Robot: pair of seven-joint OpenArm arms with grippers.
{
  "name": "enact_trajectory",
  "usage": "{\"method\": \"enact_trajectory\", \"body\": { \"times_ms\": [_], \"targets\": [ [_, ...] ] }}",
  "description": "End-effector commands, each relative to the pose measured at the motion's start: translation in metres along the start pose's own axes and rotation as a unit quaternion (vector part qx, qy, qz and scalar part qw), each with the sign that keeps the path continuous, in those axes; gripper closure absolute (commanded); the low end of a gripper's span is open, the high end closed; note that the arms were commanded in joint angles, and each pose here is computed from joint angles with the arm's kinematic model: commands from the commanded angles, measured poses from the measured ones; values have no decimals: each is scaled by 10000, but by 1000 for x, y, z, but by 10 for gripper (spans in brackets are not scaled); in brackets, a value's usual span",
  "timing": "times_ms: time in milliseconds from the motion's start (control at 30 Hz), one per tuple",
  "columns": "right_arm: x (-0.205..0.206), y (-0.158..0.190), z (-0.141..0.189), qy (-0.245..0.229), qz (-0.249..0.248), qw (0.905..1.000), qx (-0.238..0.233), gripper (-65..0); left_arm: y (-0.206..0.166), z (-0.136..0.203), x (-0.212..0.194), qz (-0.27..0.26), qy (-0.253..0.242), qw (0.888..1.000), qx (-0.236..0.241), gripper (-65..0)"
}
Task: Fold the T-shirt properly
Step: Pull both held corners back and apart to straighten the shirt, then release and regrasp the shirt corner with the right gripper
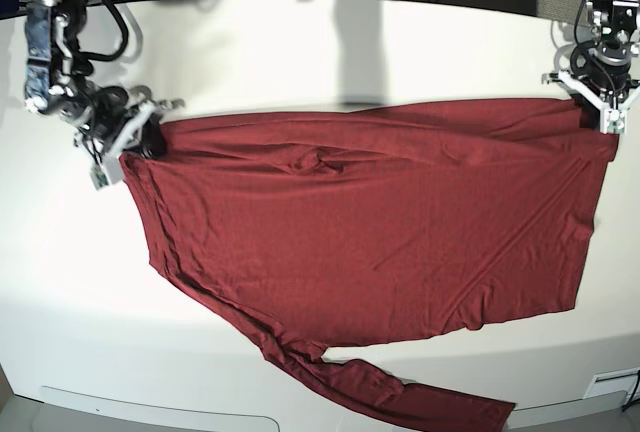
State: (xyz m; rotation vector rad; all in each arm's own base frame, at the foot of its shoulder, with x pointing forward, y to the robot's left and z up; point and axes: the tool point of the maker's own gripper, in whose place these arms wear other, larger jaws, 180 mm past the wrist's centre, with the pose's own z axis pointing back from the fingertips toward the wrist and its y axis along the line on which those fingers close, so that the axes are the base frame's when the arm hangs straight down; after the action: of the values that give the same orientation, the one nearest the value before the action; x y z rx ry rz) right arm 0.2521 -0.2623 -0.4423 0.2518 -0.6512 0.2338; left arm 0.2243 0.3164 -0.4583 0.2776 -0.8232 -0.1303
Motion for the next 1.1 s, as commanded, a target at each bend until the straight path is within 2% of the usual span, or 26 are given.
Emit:
{"method": "enact_trajectory", "body": {
  "times_ms": [0, 200, 467, 733, 833, 900, 1067],
  "targets": [
    [-12, -21, 14, 228, 22, 9993, -299, 0, -1, 10, -45, -96, 869, 9962, -48, 0],
    [-41, -44, 43, 295, -403, 9968, -619, 0, -8, 30, -66, -194, 1056, 9941, -168, 0],
    [-84, -54, 77, 387, -1014, 9907, -823, 0, -24, 71, -82, -402, 1161, 9914, -455, 0],
    [-113, -63, 103, 568, -1206, 9852, -1082, 0, -31, 83, -74, -473, 1040, 9919, -554, 0],
    [-97, -61, 107, 162, -1469, 9842, -978, 0, -32, 83, -68, -476, 965, 9926, -566, 0],
    [-75, -56, 108, -114, -1459, 9857, -838, 0, -32, 83, -65, -478, 919, 9930, -572, 0],
    [3, -28, 108, -853, -646, 9929, -513, 0, -33, 82, -63, -474, 884, 9933, -571, 0]
  ]
}}
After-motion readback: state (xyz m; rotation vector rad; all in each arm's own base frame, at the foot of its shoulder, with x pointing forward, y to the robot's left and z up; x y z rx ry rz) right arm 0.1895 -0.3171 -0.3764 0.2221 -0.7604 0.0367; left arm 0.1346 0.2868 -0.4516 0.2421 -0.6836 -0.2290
